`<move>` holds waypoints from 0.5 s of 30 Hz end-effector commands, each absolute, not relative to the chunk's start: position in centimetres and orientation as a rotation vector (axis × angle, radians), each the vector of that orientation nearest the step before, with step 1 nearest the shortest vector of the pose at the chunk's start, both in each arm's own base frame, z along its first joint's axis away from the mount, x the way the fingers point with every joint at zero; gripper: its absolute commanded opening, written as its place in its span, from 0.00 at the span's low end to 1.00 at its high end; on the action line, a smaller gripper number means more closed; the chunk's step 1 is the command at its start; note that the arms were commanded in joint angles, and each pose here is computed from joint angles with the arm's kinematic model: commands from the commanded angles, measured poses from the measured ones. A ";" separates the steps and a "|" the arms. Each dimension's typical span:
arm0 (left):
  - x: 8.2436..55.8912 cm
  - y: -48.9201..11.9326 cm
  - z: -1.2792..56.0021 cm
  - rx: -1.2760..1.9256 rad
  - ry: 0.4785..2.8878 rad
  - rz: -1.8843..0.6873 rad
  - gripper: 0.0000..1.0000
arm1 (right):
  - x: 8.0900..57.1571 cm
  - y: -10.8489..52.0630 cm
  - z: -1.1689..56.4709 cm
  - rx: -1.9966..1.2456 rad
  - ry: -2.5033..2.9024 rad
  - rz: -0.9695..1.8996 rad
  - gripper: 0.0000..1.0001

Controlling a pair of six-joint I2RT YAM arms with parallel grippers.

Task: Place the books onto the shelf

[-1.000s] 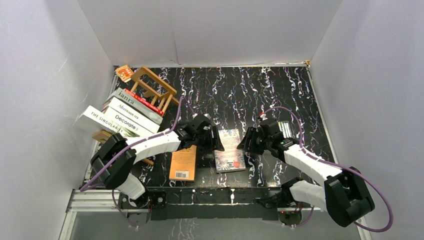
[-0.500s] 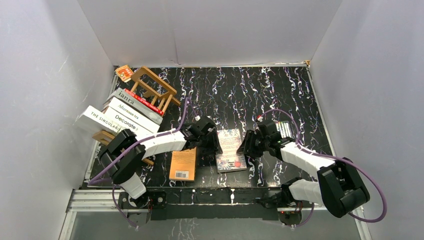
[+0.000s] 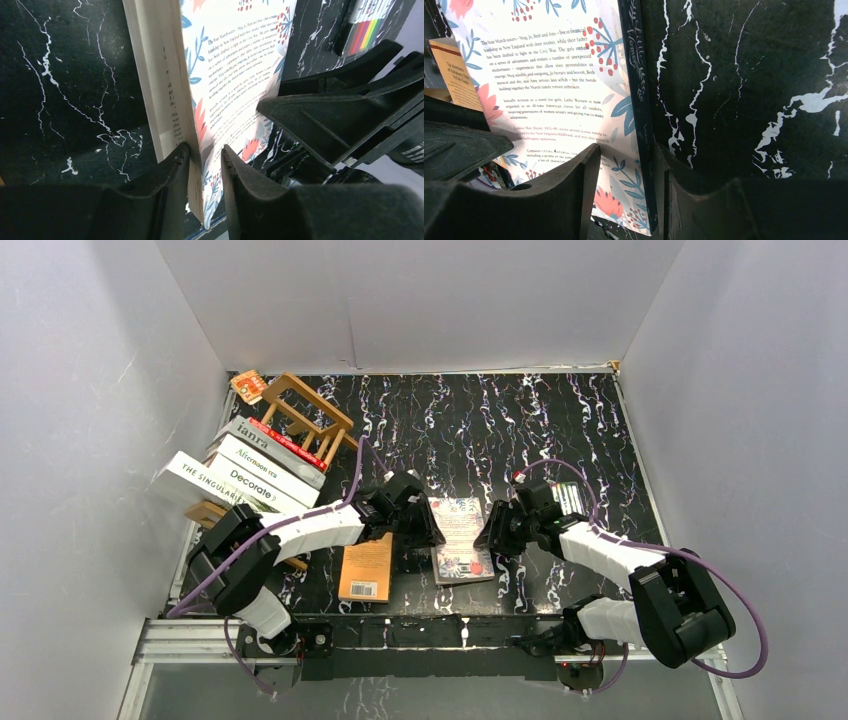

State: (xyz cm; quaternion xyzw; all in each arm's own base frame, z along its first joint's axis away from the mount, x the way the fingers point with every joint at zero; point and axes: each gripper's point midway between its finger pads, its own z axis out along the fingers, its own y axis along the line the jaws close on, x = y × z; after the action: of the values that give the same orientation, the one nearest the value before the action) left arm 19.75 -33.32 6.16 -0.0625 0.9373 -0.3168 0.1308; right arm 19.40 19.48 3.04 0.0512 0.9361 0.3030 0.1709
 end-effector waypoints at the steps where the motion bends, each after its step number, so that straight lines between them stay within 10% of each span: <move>1: 19.3 -37.1 11.5 -0.183 2.612 -1.256 0.23 | 19.0 20.8 3.5 0.117 2.639 0.965 0.50; 15: 19.0 -36.5 9.8 -0.330 2.692 -1.193 0.31 | 18.9 20.9 3.4 0.137 2.639 0.978 0.49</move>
State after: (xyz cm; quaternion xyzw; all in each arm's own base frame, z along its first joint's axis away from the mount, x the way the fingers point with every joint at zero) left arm 19.88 -35.71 8.50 -0.1167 0.9118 -0.3808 0.1004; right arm 19.43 19.48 3.01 0.0562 0.9340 0.3082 0.1716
